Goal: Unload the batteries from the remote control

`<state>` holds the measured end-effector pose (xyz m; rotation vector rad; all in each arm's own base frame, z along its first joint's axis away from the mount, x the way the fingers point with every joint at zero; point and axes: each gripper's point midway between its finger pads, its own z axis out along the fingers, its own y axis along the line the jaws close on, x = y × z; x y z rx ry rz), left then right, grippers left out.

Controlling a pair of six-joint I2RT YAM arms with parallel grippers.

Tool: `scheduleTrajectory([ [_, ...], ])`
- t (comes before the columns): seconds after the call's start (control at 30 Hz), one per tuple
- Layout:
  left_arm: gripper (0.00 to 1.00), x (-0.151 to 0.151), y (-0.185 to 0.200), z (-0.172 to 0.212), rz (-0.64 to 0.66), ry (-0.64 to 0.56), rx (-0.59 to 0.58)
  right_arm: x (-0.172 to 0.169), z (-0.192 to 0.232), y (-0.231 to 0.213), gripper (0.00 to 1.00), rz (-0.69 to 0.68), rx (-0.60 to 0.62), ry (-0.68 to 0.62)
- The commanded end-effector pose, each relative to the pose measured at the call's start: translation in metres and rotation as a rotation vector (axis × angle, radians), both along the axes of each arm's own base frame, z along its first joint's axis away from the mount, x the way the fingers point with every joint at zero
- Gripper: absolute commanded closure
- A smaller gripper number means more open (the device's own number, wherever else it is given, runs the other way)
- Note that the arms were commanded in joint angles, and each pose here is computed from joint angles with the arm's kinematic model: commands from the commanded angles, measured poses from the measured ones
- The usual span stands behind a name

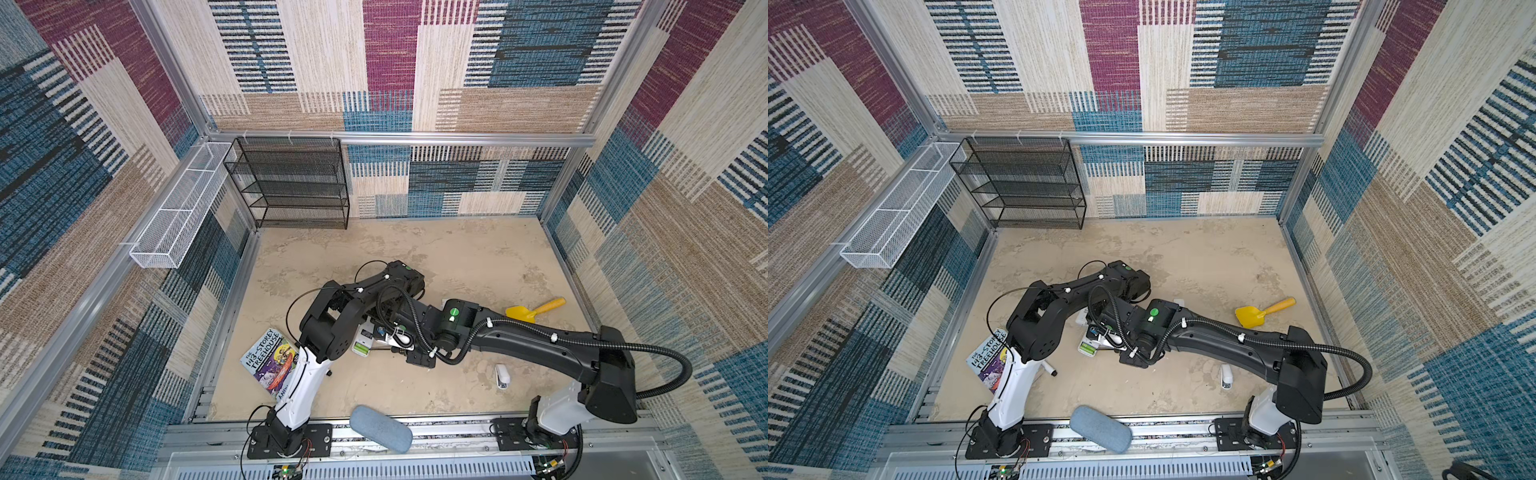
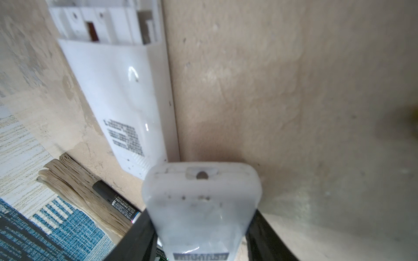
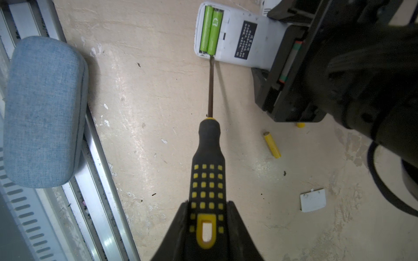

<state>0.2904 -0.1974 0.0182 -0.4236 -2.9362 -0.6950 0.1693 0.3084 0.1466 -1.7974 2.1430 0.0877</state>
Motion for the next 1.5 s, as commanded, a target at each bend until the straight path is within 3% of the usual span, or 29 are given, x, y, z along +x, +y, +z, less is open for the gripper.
scheduleTrajectory([
  [0.0, 0.68, 0.011, -0.048, -0.050, 0.057, -0.018, -0.222, -0.001, 0.001, 0.005, 1.00, 0.017, 0.011, 0.007],
  [0.57, 0.68, 0.008, -0.047, -0.054, 0.053, -0.013, -0.209, 0.001, -0.002, 0.016, 1.00, 0.045, -0.055, 0.013],
  [0.9, 0.68, 0.006, -0.048, -0.057, 0.053, -0.006, -0.208, 0.005, -0.003, 0.028, 1.00, 0.061, -0.095, -0.046],
  [1.47, 0.68, 0.007, -0.051, -0.057, 0.055, -0.008, -0.216, 0.000, 0.015, 0.026, 1.00, 0.015, 0.038, -0.072],
])
